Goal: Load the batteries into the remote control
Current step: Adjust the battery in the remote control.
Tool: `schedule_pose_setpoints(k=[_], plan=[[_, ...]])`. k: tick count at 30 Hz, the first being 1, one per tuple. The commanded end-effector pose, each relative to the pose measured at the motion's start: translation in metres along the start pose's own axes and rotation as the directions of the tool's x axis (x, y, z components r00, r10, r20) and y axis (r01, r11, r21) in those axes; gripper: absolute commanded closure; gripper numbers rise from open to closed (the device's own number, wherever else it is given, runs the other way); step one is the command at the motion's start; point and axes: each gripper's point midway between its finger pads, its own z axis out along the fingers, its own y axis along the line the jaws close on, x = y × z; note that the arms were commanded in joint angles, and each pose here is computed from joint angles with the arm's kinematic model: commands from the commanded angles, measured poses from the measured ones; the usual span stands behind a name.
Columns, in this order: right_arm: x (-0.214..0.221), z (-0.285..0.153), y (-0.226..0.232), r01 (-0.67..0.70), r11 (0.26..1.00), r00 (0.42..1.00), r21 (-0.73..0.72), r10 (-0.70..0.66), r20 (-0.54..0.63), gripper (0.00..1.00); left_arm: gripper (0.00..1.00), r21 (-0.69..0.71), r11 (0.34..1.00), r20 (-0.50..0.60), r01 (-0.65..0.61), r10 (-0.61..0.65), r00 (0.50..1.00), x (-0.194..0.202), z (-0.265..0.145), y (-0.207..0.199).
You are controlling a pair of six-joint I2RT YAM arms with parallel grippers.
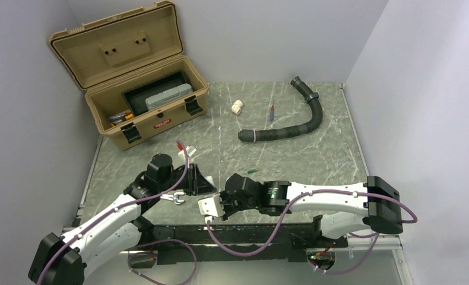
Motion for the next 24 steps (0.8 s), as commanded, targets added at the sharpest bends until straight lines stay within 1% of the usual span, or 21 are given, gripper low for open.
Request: schedule_pose_setpoints(k=[1, 13, 24], plan=[[0.031, 0.000, 0.020, -0.047, 0.998, 0.990, -0.050, 0.039, -0.137, 0.83, 1.00, 0.163, 0.981, 0.089, -0.110, 0.096, 0.991, -0.028, -0.009, -0.053], [0.038, -0.001, 0.011, -0.045, 0.999, 0.981, 0.016, 0.047, -0.189, 0.83, 1.00, 0.153, 0.983, 0.091, -0.098, 0.085, 0.992, -0.029, -0.009, -0.050], [0.038, -0.006, 0.001, -0.017, 0.996, 0.979, 0.093, 0.036, -0.200, 0.79, 1.00, 0.146, 0.985, 0.089, -0.092, 0.079, 0.993, -0.029, -0.008, -0.049]])
